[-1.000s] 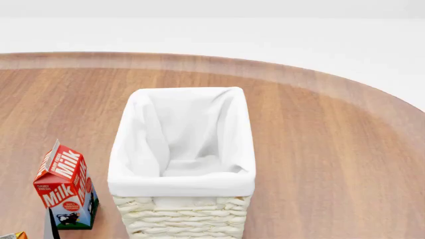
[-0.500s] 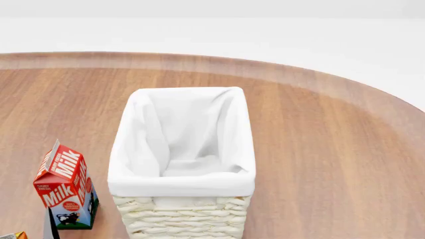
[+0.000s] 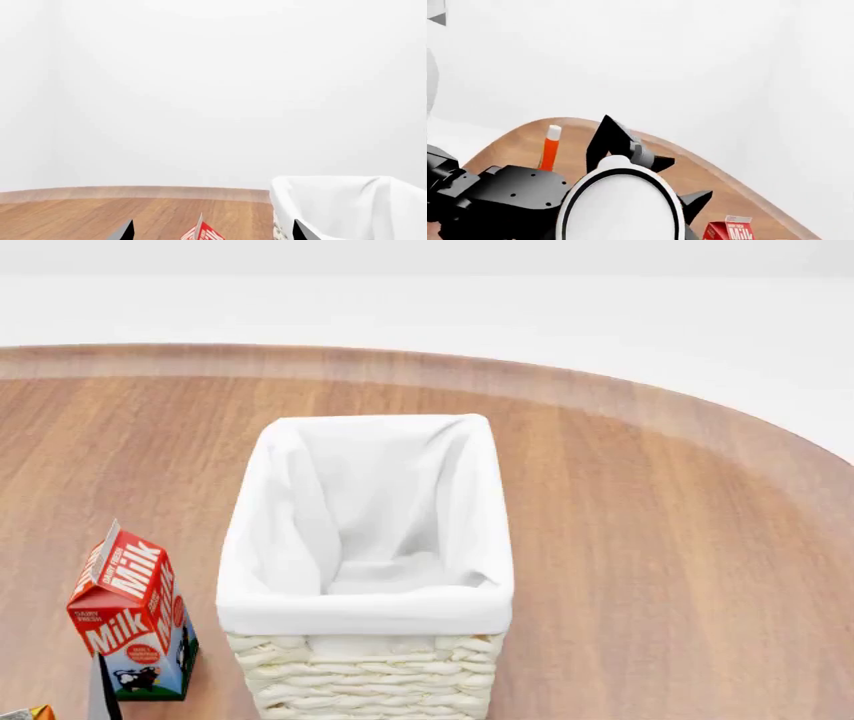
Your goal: Pick up the alphabet soup, and put it in the basket.
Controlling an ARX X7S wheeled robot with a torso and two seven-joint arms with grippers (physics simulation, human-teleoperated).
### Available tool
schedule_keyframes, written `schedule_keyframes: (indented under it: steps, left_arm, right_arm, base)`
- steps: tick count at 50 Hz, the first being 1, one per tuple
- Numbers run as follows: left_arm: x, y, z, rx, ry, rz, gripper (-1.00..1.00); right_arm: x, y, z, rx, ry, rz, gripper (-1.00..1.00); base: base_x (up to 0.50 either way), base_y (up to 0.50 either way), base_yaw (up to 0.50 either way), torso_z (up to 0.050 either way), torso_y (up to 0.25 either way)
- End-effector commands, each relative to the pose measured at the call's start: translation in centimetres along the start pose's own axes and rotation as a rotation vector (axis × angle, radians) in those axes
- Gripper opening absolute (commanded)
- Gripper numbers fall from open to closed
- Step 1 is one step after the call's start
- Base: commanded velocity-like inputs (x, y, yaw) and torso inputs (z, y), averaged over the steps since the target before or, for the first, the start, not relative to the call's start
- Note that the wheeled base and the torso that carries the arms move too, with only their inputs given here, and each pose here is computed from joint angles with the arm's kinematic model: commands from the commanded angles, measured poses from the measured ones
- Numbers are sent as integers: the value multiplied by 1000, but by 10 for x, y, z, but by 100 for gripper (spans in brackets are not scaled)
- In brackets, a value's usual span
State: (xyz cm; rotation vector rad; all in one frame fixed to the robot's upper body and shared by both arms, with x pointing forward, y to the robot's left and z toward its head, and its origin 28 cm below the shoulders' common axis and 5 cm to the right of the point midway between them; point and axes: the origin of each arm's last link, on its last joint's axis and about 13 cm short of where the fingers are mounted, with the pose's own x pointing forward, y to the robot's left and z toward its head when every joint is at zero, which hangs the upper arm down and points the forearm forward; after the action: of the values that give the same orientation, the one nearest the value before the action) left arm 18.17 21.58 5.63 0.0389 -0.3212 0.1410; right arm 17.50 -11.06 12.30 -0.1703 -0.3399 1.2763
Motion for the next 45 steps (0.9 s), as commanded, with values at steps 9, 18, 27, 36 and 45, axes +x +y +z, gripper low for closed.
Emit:
schedule_keyframes:
  steps: [9, 18, 27, 36, 45]
  left_arm:
    - [-2, 0, 1, 0, -2, -4, 100]
    - [-1, 0, 0, 0, -3, -3, 100]
    - [-1, 0, 0, 1, -2, -4, 100]
    - [-1, 0, 0, 0, -3, -4, 100]
    - [-1, 0, 1, 0, -3, -3, 100]
  right_arm:
    - [-2, -3, 32, 55, -285, -66, -100]
    - [0, -7, 41, 28, -355, -122, -100]
    - [2, -14, 53, 25, -442, -192, -100]
    - [10, -26, 60, -36, -441, -332, -100]
    - [28, -35, 69, -114, -354, -444, -100]
  base:
    - [0, 0, 0, 0, 0]
    - [0, 0, 0, 0, 0]
    - [0, 0, 0, 0, 0]
    - [0, 0, 0, 0, 1]
    - [0, 0, 0, 0, 0]
